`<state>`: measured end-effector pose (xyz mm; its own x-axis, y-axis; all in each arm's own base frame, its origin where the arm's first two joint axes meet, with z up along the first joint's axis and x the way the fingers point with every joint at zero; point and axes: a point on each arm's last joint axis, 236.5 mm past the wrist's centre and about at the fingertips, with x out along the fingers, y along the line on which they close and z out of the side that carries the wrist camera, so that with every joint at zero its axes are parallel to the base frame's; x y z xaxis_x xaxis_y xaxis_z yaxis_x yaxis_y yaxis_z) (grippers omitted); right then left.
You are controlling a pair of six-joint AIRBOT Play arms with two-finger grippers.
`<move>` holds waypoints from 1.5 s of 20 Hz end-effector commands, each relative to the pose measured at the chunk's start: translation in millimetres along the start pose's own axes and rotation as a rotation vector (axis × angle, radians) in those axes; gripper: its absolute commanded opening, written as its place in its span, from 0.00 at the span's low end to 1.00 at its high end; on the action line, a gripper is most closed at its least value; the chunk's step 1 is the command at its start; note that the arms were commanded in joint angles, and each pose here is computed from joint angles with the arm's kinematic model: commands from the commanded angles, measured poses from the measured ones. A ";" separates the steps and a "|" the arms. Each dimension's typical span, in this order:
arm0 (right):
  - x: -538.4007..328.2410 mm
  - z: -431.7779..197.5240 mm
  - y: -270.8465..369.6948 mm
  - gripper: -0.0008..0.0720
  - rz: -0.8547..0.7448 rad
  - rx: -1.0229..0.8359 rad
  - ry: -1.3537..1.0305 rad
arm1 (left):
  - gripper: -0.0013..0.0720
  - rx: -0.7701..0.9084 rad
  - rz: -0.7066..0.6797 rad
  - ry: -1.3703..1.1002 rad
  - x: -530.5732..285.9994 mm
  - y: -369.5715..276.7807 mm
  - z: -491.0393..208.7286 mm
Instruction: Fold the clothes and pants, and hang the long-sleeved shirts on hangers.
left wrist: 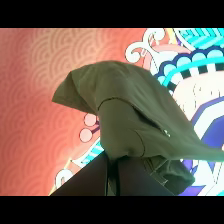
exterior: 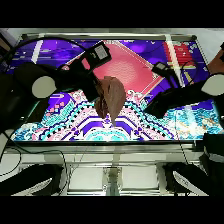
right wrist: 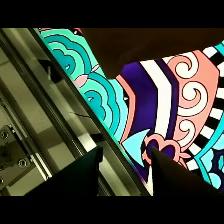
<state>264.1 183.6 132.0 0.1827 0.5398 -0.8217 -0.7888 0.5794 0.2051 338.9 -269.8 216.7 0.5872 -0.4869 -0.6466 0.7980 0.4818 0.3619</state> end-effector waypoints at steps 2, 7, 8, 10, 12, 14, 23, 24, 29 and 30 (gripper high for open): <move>41.5 32.4 14.4 0.43 -0.115 -0.111 -0.078 | 0.05 -0.105 0.026 -0.050 6.1 6.3 13.0; 126.8 36.5 16.8 0.96 -0.137 -0.065 -0.097 | 0.05 -0.127 0.073 -0.027 5.6 17.2 6.9; 140.7 31.1 6.9 0.96 -0.147 0.010 -0.075 | 0.05 -0.127 0.073 -0.027 5.4 17.2 6.9; 161.2 23.4 -2.2 0.95 -0.146 0.082 -0.041 | 0.05 -0.127 0.074 -0.030 3.8 17.5 7.5; 178.9 22.9 3.5 0.86 -0.133 0.072 -0.032 | 0.05 -0.127 0.078 -0.037 0.3 18.2 8.9; 193.8 26.9 10.6 0.85 -0.131 0.044 -0.042 | 0.05 -0.123 0.087 -0.042 -3.5 20.1 9.5; 235.9 15.1 -6.4 0.76 -0.165 0.122 -0.014 | 0.05 -0.120 0.101 -0.054 -14.8 22.7 11.1; 238.7 15.1 -7.5 0.70 -0.167 0.137 -0.017 | 0.05 -0.120 0.101 -0.055 -15.3 22.8 11.3; 241.3 21.5 -7.8 0.19 -0.163 0.188 -0.050 | 0.05 -0.120 0.103 -0.057 -16.5 23.2 11.6; 241.8 24.0 -4.1 0.03 -0.146 0.216 -0.061 | 0.05 -0.120 0.104 -0.058 -16.6 23.5 11.7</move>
<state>325.3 320.5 -55.6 0.3259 0.4519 -0.8304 -0.6386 0.7529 0.1591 349.2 -259.6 242.8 0.6731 -0.4700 -0.5710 0.7145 0.6123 0.3384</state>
